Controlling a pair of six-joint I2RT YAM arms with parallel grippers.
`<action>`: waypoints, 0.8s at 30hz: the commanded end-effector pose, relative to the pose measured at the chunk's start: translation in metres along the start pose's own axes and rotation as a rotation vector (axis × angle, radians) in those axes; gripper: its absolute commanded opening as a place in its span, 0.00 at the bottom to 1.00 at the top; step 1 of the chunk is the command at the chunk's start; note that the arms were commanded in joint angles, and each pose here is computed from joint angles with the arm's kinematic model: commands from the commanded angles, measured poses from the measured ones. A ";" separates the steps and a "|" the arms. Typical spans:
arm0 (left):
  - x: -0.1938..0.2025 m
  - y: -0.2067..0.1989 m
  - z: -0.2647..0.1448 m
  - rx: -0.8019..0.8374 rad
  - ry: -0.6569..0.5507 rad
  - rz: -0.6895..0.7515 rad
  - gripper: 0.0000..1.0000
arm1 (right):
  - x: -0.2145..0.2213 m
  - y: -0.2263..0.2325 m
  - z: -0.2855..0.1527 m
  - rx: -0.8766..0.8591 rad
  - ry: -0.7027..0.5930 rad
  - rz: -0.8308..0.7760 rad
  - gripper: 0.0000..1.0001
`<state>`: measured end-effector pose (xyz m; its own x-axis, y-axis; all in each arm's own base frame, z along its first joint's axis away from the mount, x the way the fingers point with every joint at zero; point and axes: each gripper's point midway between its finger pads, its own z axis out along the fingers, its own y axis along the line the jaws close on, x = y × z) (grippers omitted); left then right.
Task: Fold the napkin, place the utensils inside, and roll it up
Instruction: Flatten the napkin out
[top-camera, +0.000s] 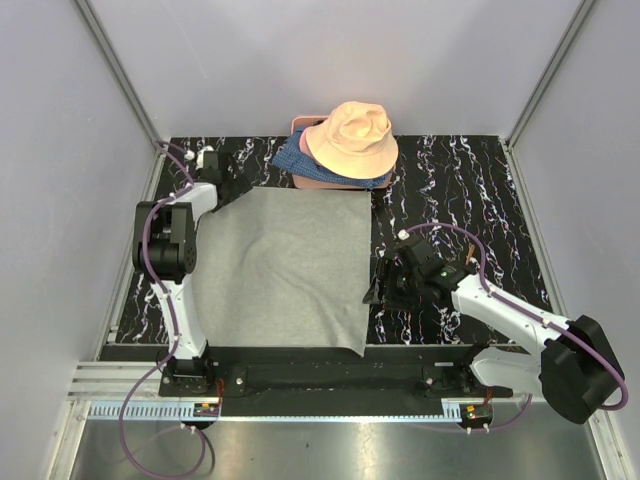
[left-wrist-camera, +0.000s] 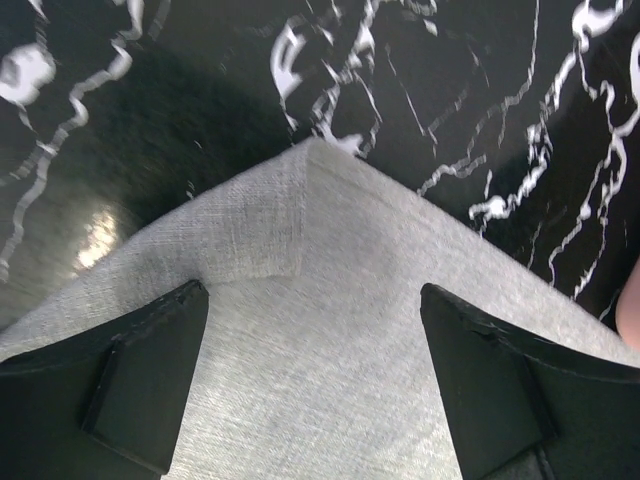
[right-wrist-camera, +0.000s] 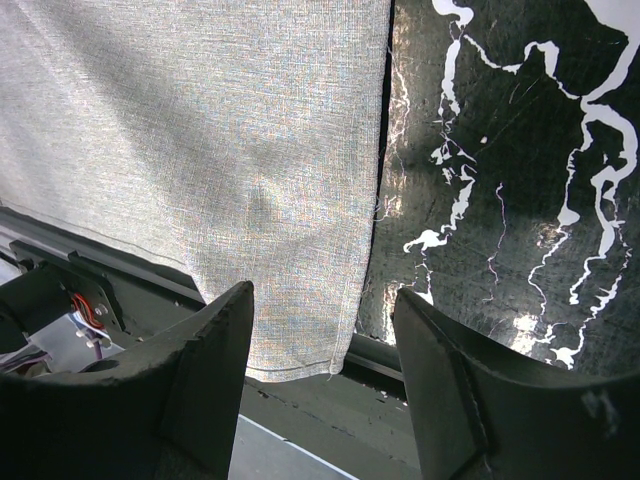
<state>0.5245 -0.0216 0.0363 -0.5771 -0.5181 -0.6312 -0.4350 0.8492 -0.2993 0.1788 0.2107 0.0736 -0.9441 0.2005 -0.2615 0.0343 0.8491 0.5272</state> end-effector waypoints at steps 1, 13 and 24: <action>-0.040 -0.005 0.003 0.000 -0.104 -0.034 0.91 | -0.005 0.010 -0.005 -0.043 -0.018 0.008 0.66; -0.076 -0.025 -0.009 0.060 -0.189 -0.013 0.91 | -0.005 0.008 -0.003 -0.036 -0.014 0.014 0.67; -0.011 -0.045 -0.029 0.178 -0.041 0.019 0.91 | -0.007 0.009 0.003 -0.024 0.008 0.000 0.67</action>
<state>0.5304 -0.0334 0.0596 -0.5392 -0.5076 -0.6720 -0.3740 0.8593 -0.3490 0.1782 0.2106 0.0695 -0.9475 0.2026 -0.2474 0.0466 0.8529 0.5200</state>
